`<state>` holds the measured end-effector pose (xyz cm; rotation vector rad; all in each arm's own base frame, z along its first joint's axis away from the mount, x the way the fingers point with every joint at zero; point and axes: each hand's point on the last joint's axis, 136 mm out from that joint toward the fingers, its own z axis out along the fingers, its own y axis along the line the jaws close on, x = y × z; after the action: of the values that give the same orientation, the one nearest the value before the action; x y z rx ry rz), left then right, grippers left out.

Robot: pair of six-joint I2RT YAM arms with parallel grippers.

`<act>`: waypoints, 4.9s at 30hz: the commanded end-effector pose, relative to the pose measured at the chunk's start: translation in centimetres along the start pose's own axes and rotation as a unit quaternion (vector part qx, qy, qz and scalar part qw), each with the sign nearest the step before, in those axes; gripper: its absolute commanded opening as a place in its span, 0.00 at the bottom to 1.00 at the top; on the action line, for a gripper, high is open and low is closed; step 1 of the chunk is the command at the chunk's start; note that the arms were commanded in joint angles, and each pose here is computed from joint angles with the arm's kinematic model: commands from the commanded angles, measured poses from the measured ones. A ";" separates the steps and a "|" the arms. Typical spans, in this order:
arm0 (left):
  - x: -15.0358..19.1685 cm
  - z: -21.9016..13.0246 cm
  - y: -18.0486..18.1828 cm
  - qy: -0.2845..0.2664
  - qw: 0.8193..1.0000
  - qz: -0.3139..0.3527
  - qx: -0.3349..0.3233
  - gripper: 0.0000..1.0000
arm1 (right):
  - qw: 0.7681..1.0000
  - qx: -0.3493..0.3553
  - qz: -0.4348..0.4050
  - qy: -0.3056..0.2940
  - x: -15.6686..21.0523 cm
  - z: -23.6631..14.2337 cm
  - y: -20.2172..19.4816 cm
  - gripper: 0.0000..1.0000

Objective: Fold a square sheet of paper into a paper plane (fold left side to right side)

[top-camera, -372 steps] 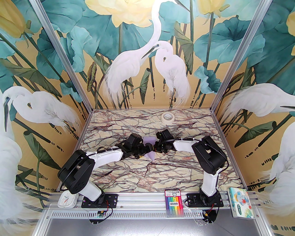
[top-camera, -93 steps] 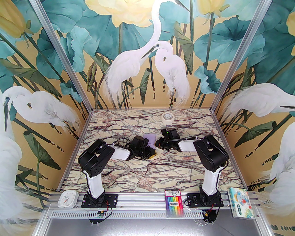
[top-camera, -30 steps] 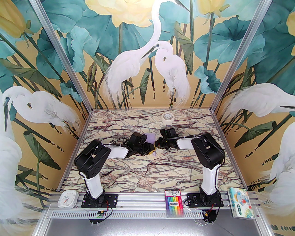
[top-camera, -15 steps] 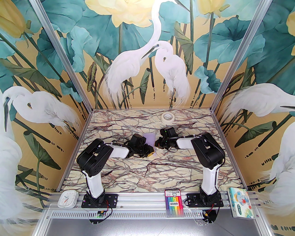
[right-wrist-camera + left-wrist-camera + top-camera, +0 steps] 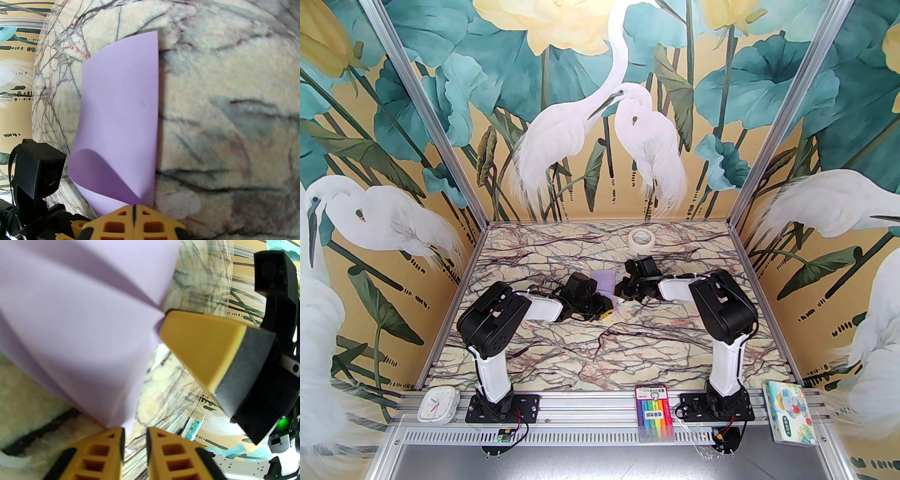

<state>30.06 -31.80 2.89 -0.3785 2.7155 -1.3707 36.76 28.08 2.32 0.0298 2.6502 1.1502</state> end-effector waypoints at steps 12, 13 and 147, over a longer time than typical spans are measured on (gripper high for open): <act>-0.8 0.1 1.1 -0.007 1.000 -0.009 -0.013 0.21 | 1.000 0.012 -0.018 0.000 -0.6 0.5 -0.1 0.00; -0.8 0.1 1.1 -0.006 1.000 -0.009 -0.014 0.21 | 1.000 0.013 -0.019 0.001 -0.6 0.6 -0.2 0.00; -9.4 -3.6 0.3 -0.094 0.992 0.021 -0.086 0.23 | 0.999 0.035 -0.005 0.023 0.7 1.6 -1.1 0.00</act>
<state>37.83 -27.16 3.69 -0.4655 2.6794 -1.0714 37.44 28.93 1.68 -0.0152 2.6756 1.1112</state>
